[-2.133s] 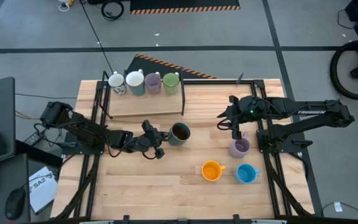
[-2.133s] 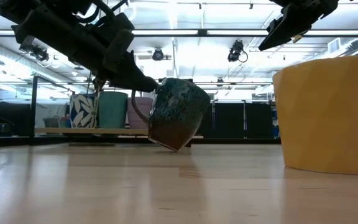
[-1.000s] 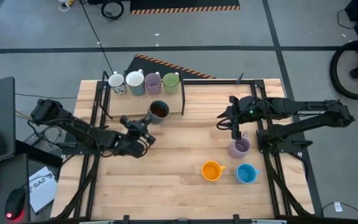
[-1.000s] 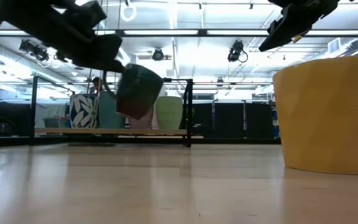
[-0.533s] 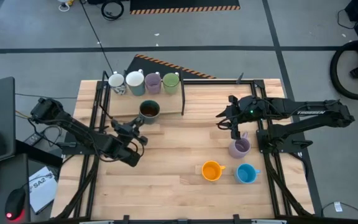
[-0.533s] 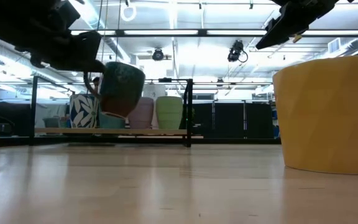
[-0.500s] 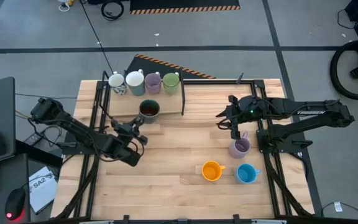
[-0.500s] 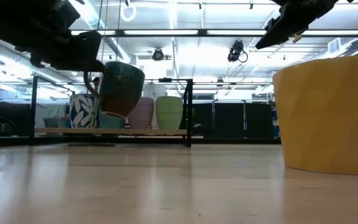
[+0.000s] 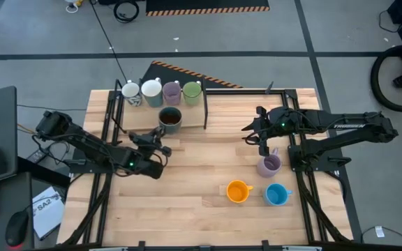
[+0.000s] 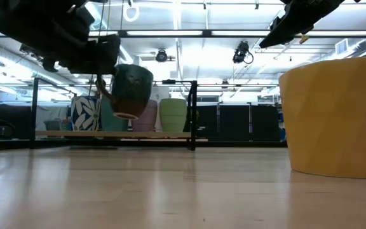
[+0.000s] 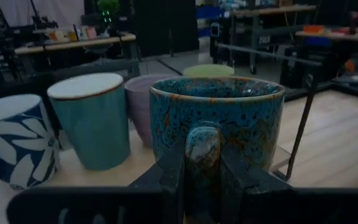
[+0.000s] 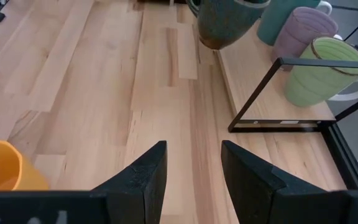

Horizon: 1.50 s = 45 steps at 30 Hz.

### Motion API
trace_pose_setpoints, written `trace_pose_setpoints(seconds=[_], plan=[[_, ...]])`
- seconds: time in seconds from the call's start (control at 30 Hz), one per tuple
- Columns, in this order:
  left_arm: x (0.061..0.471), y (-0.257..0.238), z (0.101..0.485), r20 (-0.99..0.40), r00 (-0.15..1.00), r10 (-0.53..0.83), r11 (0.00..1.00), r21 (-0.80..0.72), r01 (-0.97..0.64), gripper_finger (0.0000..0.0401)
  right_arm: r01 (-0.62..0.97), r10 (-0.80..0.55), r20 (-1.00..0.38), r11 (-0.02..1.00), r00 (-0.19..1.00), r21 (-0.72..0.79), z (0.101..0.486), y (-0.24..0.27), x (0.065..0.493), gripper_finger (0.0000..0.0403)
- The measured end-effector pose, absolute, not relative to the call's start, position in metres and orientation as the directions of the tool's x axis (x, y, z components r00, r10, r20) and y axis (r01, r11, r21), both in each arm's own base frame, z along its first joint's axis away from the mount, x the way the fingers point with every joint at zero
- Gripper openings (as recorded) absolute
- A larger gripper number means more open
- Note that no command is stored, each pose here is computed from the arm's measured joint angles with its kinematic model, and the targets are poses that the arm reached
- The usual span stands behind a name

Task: Place coffee mugs
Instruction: Put the dark blue patterned mug on the shelf

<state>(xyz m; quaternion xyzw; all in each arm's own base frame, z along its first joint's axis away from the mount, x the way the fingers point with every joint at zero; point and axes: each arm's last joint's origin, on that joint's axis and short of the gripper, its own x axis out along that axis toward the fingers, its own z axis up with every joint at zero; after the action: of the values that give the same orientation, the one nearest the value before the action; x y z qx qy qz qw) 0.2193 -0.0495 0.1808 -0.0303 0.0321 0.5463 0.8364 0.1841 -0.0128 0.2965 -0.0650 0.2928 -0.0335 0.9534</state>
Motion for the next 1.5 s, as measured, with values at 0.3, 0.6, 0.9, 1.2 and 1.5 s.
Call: trace_pose_setpoints(seconds=[0.3,0.6,0.9,1.2,1.5], plan=[[0.24,-0.055,0.191,-0.135,0.504,0.853,0.509,0.002,-0.861,0.0058,0.024,-0.102,-0.555,0.989,0.826,-0.146,0.296,-0.013,0.184,0.0158],[0.259,-0.058,0.217,-0.052,0.607,0.793,0.609,0.068,-0.79,0.0058,0.026,-0.101,-0.557,0.99,0.824,-0.141,0.296,-0.013,0.184,0.0158],[0.273,-0.03,0.215,-0.051,0.662,0.748,0.663,0.089,-0.743,0.0057,0.013,-0.083,-0.56,0.992,0.824,-0.129,0.296,-0.012,0.184,0.0158],[0.281,-0.011,0.212,-0.031,0.646,0.763,0.646,0.082,-0.759,0.0057,0.015,-0.082,-0.575,0.993,0.814,-0.121,0.294,-0.012,0.183,0.0158],[0.28,-0.02,0.217,-0.002,0.666,0.746,0.664,0.095,-0.742,0.0057,0.023,-0.082,-0.577,0.994,0.813,-0.108,0.294,-0.012,0.183,0.0158]])
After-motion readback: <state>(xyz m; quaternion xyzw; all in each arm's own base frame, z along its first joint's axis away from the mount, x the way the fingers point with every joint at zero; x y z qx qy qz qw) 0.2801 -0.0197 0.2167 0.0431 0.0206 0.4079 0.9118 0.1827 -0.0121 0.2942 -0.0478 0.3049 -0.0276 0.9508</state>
